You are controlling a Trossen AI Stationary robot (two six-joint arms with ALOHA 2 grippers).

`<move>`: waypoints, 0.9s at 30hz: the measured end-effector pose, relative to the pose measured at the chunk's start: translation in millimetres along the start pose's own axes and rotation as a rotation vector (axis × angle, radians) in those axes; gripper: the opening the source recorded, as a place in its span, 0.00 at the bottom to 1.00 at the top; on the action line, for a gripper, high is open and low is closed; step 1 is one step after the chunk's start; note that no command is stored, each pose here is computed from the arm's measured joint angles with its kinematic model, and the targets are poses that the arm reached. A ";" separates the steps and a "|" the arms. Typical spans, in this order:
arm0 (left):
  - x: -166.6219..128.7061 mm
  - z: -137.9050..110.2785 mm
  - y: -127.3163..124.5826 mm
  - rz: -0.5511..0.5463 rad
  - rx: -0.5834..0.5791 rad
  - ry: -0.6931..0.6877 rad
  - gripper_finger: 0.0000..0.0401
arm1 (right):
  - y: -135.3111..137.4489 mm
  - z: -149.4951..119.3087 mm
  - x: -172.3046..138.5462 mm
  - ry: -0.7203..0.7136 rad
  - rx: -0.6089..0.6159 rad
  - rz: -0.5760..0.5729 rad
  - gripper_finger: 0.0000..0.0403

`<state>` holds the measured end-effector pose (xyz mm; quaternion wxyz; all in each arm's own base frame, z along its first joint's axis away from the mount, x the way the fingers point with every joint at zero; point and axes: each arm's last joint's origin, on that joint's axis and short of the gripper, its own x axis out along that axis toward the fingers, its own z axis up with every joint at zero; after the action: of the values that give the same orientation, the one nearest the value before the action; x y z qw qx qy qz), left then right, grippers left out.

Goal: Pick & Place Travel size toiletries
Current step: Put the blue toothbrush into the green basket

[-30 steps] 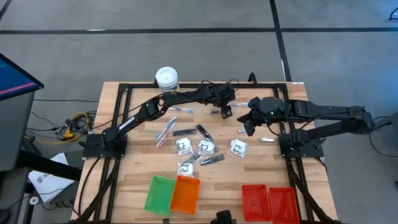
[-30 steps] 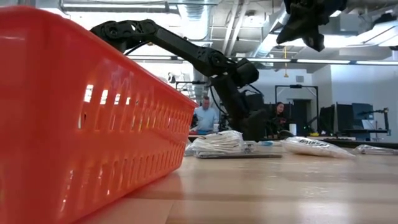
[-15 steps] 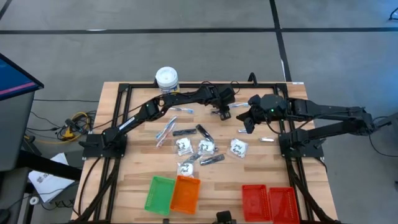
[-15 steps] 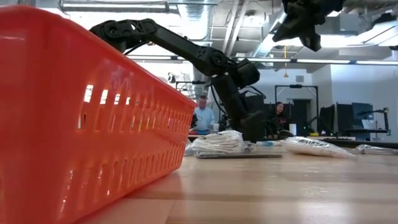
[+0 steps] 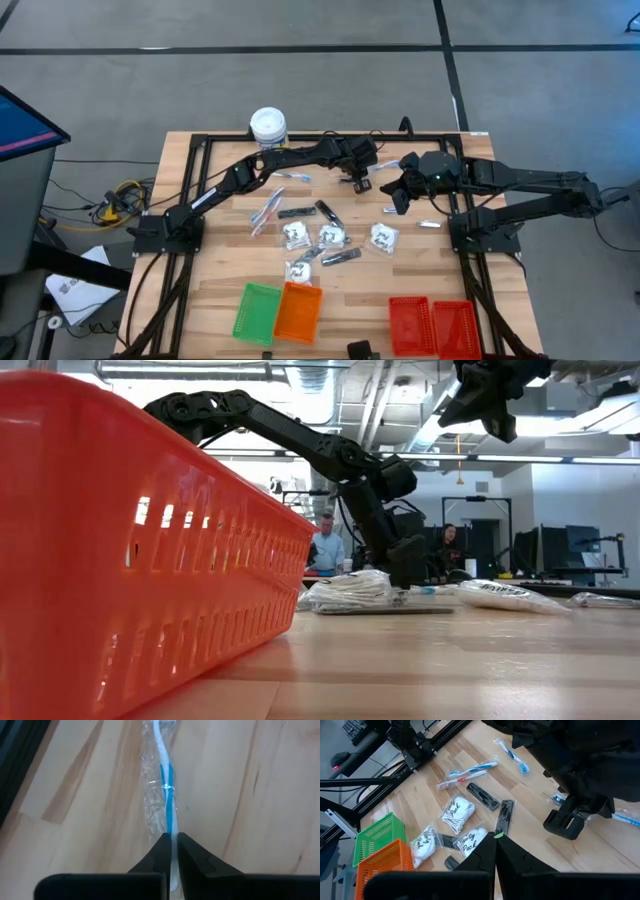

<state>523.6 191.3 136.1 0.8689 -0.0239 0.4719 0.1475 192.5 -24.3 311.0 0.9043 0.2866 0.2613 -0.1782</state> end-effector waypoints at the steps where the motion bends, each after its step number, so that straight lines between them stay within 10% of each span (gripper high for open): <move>1: -2.4 1.4 0.1 0.000 -0.008 -0.005 0.02 | 0.2 0.1 0.0 0.001 0.001 0.005 0.00; 15: -81.5 41.5 19.3 0.009 -0.245 -0.210 0.00 | 6.0 2.6 -8.2 -0.051 0.003 0.064 0.00; 27: -92.2 44.9 21.8 -0.025 -0.311 -0.251 0.00 | 4.4 3.7 -13.4 -0.070 0.014 0.070 0.00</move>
<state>507.0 198.6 239.3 0.9084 -0.1451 0.3312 0.2098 185.3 -20.9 323.2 0.9165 0.2955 0.2181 -0.1583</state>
